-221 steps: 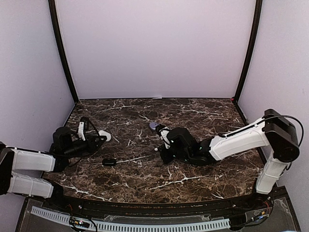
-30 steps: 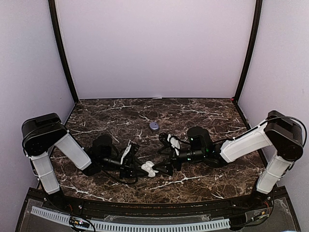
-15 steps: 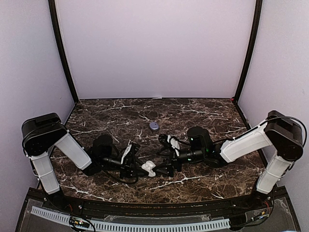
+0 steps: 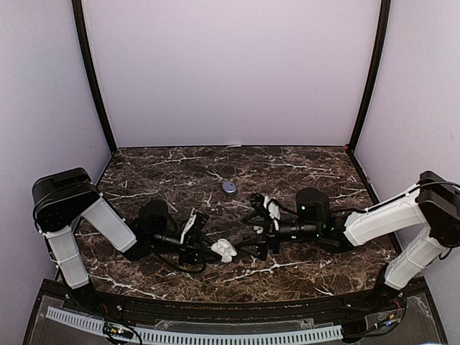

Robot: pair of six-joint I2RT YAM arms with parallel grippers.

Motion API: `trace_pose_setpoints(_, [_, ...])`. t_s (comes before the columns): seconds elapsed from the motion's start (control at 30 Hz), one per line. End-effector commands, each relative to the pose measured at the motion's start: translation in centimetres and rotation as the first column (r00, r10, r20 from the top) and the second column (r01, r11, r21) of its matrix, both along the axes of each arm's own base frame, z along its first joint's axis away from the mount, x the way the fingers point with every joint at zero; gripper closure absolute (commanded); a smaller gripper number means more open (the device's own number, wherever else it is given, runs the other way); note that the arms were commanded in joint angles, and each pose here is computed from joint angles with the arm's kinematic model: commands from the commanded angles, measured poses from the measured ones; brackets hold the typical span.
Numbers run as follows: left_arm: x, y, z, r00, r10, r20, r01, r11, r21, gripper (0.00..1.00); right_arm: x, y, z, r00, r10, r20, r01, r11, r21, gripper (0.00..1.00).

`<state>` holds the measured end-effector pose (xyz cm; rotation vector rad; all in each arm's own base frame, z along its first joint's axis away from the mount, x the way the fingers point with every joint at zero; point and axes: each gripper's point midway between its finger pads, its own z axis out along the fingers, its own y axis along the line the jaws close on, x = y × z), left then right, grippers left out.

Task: Insert the wireless bluetooth earbuds into the charging case
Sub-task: Pick up the left earbud from the center of the board.

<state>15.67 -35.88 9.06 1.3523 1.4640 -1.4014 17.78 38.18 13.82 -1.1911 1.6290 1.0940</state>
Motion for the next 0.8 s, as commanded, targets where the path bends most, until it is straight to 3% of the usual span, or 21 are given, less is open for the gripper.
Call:
trace_pose_setpoints(0.0, [0.0,-0.1,1.5,0.999,0.0,0.055,0.002,0.999,-0.036,0.82,3.2,-2.7,2.5,0.97,-0.242,0.036,0.24,0.969,0.052,0.01])
trace_pose_setpoints(0.13, [0.1,-0.1,1.5,0.999,0.01,0.053,-0.008,0.999,-0.038,0.82,5.0,-5.4,1.6,0.906,-0.422,-0.02,0.421,0.906,-0.05,0.04])
trace_pose_setpoints(0.27, [0.2,0.0,1.7,0.999,0.027,0.045,-0.025,0.998,-0.054,0.82,5.1,-7.6,0.3,0.876,-0.482,-0.017,0.476,0.869,-0.136,0.39])
trace_pose_setpoints(0.3, [0.3,0.0,1.8,0.999,0.036,0.04,-0.034,0.998,-0.054,0.82,5.0,-8.0,0.1,0.875,-0.484,-0.023,0.477,0.868,-0.142,0.44])
trace_pose_setpoints(0.53, [1.3,-0.1,2.3,0.994,0.107,-0.016,-0.107,0.993,-0.045,0.82,6.6,-8.9,-3.0,0.874,-0.457,-0.165,0.411,0.876,-0.252,0.5])
trace_pose_setpoints(0.77, [3.3,-0.8,3.1,0.982,0.188,-0.033,-0.189,0.981,-0.043,0.82,8.2,-8.4,-5.3,0.867,-0.421,-0.267,0.35,0.895,-0.275,0.57])
